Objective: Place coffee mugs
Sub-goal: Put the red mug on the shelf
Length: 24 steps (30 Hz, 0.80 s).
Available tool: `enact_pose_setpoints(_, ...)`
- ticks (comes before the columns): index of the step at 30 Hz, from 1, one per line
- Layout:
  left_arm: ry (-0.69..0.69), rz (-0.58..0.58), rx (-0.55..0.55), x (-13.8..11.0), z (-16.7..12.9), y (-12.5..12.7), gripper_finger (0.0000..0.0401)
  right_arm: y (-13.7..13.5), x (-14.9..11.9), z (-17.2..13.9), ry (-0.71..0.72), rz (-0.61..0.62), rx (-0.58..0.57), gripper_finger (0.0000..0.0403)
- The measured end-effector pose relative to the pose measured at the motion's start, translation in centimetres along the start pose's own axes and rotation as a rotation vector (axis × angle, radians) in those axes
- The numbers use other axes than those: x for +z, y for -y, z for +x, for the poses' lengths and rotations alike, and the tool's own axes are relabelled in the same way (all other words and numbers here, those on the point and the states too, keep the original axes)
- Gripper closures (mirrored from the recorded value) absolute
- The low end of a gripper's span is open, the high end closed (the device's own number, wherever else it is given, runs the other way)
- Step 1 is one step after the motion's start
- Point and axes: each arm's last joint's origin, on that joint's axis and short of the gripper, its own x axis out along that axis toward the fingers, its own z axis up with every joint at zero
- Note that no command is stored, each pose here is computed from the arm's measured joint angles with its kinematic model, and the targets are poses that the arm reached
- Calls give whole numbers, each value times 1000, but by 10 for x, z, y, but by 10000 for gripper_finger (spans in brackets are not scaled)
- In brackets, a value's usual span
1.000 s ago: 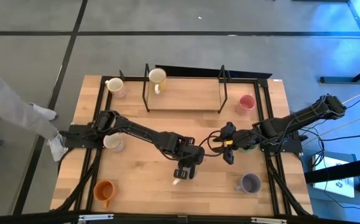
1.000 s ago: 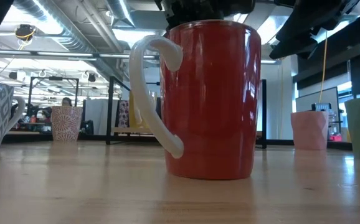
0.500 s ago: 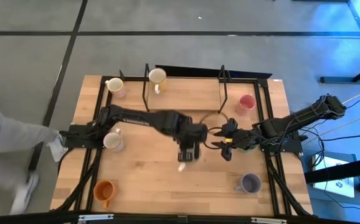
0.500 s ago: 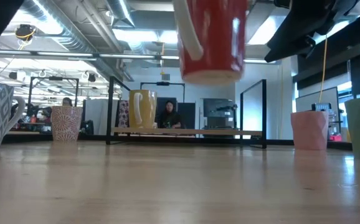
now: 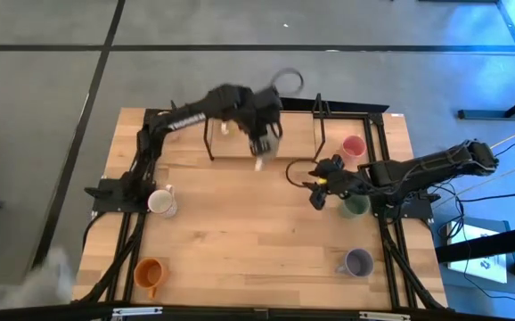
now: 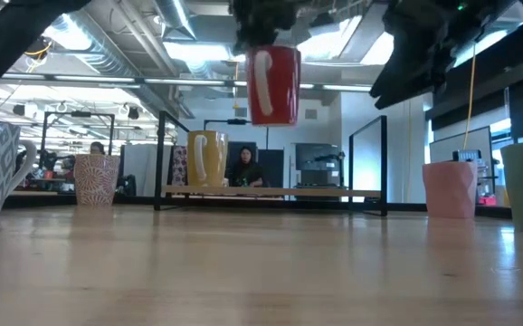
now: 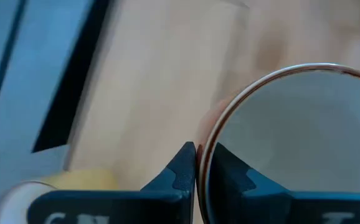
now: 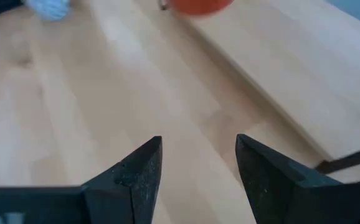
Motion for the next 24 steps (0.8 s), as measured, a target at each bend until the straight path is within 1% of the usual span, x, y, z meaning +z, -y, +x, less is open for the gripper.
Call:
enact_pose_setpoints(3, 13, -82, 48, -1, 4, -37, 378, 6, 3, 3, 2, 20, -28, 210)
enact_pose_setpoints(5, 15, -114, 72, -3, 7, -59, 378, 9, 6, 4, 12, 10, -36, 210)
enact_pose_setpoints(7, 50, -142, 83, -2, 14, -78, 378, 10, 7, 6, 26, -24, -34, 210)
enact_pose_setpoints(9, 32, -165, 92, -6, 21, -93, 378, 12, 7, 8, 29, -32, -42, 210)
enact_pose_setpoints(11, -9, -165, 93, -13, 33, -101, 378, 15, 9, 9, 39, -20, -45, 210)
enact_pose_setpoints(14, -14, -191, 93, -18, 53, -114, 378, 18, 9, 11, 33, -31, -58, 210)
enact_pose_setpoints(16, -54, -187, 94, -26, 64, -118, 378, 20, 10, 13, 38, -28, -66, 210)
enact_pose_setpoints(18, -60, -196, 103, -29, 75, -123, 378, 22, 12, 15, 39, -35, -72, 210)
enact_pose_setpoints(20, -55, -196, 112, -30, 82, -125, 378, 23, 14, 16, 50, -29, -69, 210)
enact_pose_setpoints(24, -27, -186, 132, -29, 87, -125, 378, 24, 15, 17, 48, -21, -69, 210)
